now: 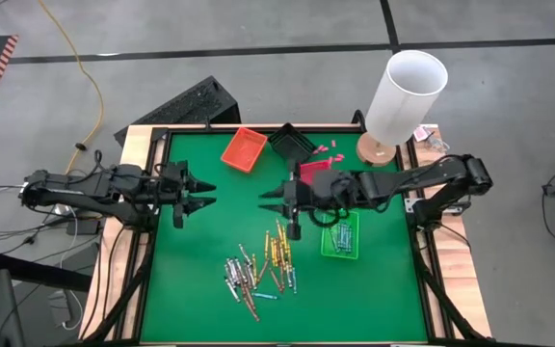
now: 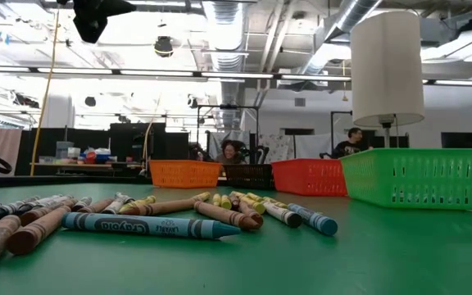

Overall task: Sort crayons
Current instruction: Put the yellow crayon into the red bin

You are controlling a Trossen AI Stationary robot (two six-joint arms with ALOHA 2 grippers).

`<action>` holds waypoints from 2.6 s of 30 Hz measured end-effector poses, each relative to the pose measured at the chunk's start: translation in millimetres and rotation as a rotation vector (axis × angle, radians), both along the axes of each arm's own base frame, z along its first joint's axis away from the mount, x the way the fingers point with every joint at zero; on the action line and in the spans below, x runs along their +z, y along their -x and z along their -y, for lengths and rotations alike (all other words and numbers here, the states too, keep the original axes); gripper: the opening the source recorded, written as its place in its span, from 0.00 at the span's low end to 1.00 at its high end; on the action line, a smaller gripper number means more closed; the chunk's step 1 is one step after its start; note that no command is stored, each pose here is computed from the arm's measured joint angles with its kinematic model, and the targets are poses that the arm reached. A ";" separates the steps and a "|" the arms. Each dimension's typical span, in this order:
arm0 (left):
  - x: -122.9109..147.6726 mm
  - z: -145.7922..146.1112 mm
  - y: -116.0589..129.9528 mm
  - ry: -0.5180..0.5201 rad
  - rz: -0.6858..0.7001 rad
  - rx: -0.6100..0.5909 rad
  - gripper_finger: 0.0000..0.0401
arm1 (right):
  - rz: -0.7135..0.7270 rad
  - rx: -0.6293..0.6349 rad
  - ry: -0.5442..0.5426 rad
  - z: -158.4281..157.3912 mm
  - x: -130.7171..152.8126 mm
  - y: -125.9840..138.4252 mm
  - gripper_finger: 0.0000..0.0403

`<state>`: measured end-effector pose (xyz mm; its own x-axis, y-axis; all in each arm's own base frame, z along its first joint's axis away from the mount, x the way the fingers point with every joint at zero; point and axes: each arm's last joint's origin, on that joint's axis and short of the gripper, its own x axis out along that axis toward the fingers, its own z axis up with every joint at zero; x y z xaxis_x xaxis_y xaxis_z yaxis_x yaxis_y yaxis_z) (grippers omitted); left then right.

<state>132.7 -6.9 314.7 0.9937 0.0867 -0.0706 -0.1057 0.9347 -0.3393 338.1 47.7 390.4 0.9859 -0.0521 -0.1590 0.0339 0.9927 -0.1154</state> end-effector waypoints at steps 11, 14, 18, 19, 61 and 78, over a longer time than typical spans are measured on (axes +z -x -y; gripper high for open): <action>1.3 -5.2 4.0 -0.061 0.004 0.170 0.45 | -0.027 0.010 0.233 47.4 49.1 86.4 0.24; 6.0 -6.6 9.6 -0.104 0.024 0.202 0.45 | 0.010 0.004 0.132 61.6 62.6 118.0 0.24; 13.5 -8.3 18.5 -0.123 0.084 0.236 0.45 | 0.043 -0.019 -0.012 67.7 66.2 144.8 0.24; 14.5 -8.4 20.1 -0.121 0.094 0.237 0.45 | 0.039 -0.019 -0.021 67.4 63.0 147.5 0.24; -31.1 -6.6 -18.8 0.100 -0.024 0.318 0.45 | -0.155 0.042 -0.302 61.3 -162.9 -4.1 0.24; -33.6 -12.1 -17.0 0.132 -0.010 0.537 0.45 | 0.147 0.138 -0.010 103.9 -89.7 33.6 0.24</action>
<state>149.7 5.2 281.1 0.8114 0.5711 -0.1241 -0.5597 0.6980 -0.4467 304.5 -56.3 300.7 0.9962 0.0861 -0.0129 -0.0870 0.9902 -0.1089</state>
